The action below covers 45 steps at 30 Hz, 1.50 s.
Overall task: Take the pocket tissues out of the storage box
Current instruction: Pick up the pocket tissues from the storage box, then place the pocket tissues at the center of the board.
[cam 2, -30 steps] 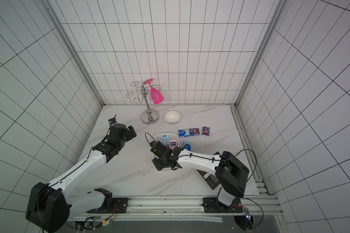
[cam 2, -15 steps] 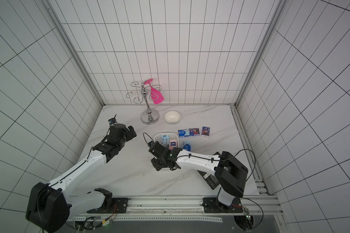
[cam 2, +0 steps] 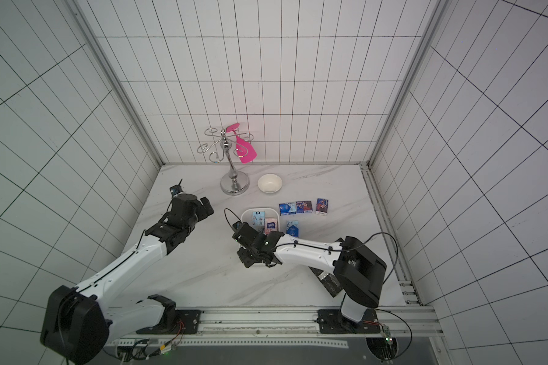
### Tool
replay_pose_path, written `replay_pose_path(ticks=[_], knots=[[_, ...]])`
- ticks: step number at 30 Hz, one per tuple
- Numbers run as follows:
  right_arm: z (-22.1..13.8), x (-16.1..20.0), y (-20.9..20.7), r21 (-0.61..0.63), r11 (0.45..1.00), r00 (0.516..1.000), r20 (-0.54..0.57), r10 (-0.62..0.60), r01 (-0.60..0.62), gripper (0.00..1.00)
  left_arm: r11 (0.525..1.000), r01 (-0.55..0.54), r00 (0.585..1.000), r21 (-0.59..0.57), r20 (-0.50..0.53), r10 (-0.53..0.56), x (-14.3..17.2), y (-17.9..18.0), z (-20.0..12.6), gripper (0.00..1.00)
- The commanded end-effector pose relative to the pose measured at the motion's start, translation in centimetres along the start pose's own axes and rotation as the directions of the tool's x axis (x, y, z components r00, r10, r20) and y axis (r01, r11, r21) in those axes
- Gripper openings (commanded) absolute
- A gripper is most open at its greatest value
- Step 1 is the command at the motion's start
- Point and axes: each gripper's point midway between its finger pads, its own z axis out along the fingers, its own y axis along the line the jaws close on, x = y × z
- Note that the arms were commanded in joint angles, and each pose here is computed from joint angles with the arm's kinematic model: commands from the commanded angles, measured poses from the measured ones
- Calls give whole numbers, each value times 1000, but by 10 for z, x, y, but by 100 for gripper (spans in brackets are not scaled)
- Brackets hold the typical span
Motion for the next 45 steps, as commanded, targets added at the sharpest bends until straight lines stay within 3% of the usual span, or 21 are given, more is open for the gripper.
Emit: replay_pose_path(ticks=[1, 11, 22, 25, 30, 38, 45], knots=[[-27, -27, 7, -12, 1000, 996, 92, 6, -5, 24, 1000, 8, 1000, 10, 11, -8, -3, -1, -3, 98], [-71, -49, -13, 66, 998, 978, 210, 2, -16, 23, 1000, 8, 1000, 8, 29, -8, -8, 0, -7, 98], [-126, -66, -95, 207, 962, 930, 354, 96, -178, 21, 1000, 2, 999, 26, 33, -3, -12, -4, -10, 98], [-136, -57, -133, 315, 919, 926, 359, 114, -235, 20, 1000, 1, 999, 25, 37, -2, -13, -4, -10, 98], [-147, -25, -207, 549, 771, 934, 319, 164, -323, 20, 1000, 1, 999, 24, 41, -2, -14, -4, -11, 98], [-131, 16, -263, 660, 660, 933, 237, 271, -359, 20, 1000, 2, 1000, 28, 25, -3, -10, -5, -8, 98], [-81, 30, -279, 663, 671, 934, 128, 334, -331, 19, 1000, 8, 1000, 29, 11, -8, -6, -5, -5, 98]])
